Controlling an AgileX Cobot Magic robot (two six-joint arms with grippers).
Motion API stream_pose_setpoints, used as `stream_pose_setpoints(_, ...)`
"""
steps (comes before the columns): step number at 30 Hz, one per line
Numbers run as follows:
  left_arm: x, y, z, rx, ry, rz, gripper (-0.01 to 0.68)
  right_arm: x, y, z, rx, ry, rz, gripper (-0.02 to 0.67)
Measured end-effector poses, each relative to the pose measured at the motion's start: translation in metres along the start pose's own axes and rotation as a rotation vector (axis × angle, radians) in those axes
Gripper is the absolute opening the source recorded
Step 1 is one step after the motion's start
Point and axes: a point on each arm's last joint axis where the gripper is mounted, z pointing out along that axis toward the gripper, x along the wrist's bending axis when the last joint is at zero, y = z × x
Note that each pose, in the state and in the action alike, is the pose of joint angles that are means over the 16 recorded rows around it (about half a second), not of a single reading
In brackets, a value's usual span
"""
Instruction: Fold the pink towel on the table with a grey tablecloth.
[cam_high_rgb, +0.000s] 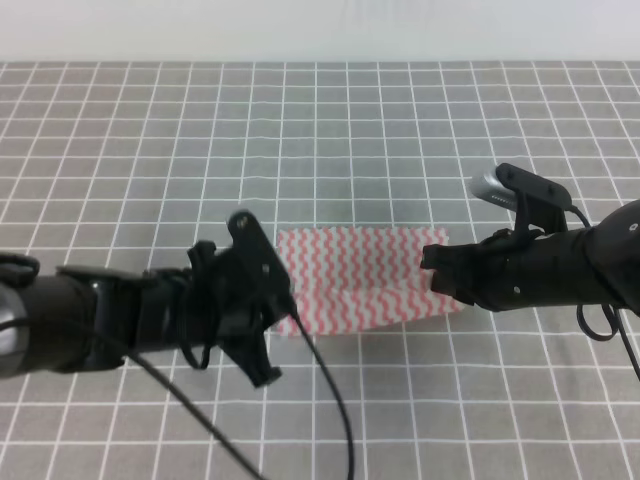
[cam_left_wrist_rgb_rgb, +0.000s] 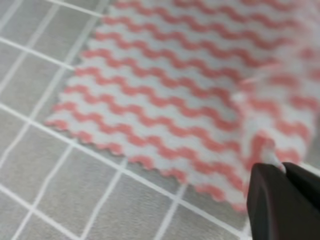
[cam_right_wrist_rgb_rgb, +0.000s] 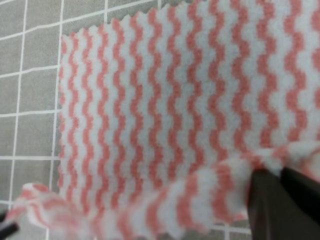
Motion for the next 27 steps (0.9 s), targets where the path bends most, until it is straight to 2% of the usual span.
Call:
stream_pose_setpoints(6,0.007,0.009,0.000,-0.020,0.027,-0.063,-0.002,0.000,0.002,0.000,-0.014,-0.004,0.000,-0.015)
stream_pose_setpoints(13,0.010,0.011,0.001,-0.016,0.043,-0.061,-0.002,0.001,0.005,0.000,-0.032,-0.004,0.000,-0.016)
stream_pose_setpoints(19,0.013,0.010,0.007,-0.005,0.045,-0.101,-0.003,0.003,0.008,-0.001,-0.046,-0.004,-0.004,-0.018)
stream_pose_setpoints(27,0.017,0.010,0.019,0.005,0.041,-0.236,-0.003,0.002,0.011,-0.002,-0.058,-0.007,-0.009,-0.020)
